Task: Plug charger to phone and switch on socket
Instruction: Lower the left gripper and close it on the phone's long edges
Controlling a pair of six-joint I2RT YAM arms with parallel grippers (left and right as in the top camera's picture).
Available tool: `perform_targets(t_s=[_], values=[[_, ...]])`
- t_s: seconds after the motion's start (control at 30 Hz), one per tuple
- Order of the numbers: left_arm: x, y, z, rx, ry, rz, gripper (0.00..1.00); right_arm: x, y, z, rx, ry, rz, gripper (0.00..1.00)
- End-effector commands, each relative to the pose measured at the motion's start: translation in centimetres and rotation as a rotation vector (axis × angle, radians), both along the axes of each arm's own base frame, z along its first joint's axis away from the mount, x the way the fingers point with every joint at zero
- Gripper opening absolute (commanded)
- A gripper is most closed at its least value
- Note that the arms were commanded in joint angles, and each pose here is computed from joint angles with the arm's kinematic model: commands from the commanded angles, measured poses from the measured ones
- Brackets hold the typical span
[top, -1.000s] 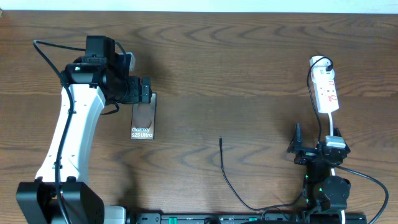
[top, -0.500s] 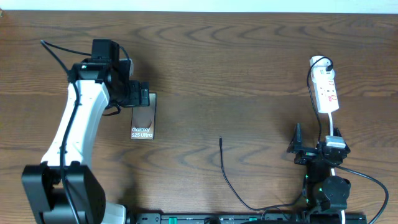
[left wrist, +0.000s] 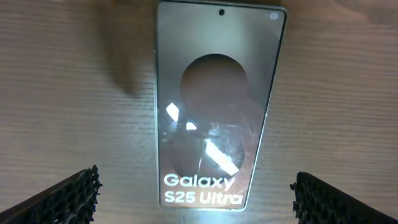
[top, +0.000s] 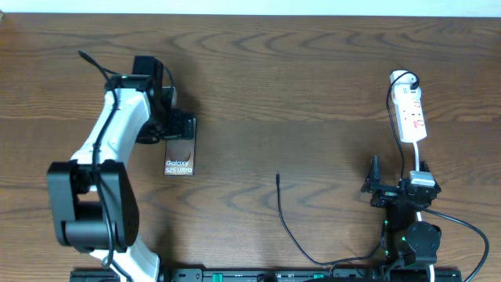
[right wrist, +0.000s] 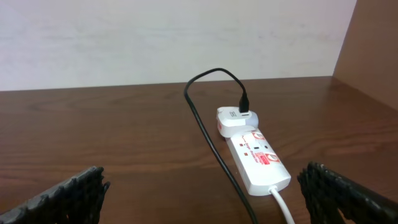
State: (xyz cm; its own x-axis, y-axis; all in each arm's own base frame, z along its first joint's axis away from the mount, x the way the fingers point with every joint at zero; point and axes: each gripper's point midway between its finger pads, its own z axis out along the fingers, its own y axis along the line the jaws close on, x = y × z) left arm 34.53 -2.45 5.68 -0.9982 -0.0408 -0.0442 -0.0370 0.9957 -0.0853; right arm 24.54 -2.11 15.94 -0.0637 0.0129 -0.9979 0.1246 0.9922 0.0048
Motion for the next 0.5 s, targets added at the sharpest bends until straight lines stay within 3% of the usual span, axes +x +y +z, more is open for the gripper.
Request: perform_targets(t_s=[0.0, 0.47], values=[[-0.27, -0.43, -1.16, 0.029, 0.027, -0.037, 0.98, -0.05, -0.26, 0.01, -0.014, 0.0, -0.009, 0.99], [0.17, -0.5, -1.63, 0.08, 0.015, -0.063, 0.98, -0.06, -0.27, 0.01, -0.014, 0.0, -0.009, 0.99]])
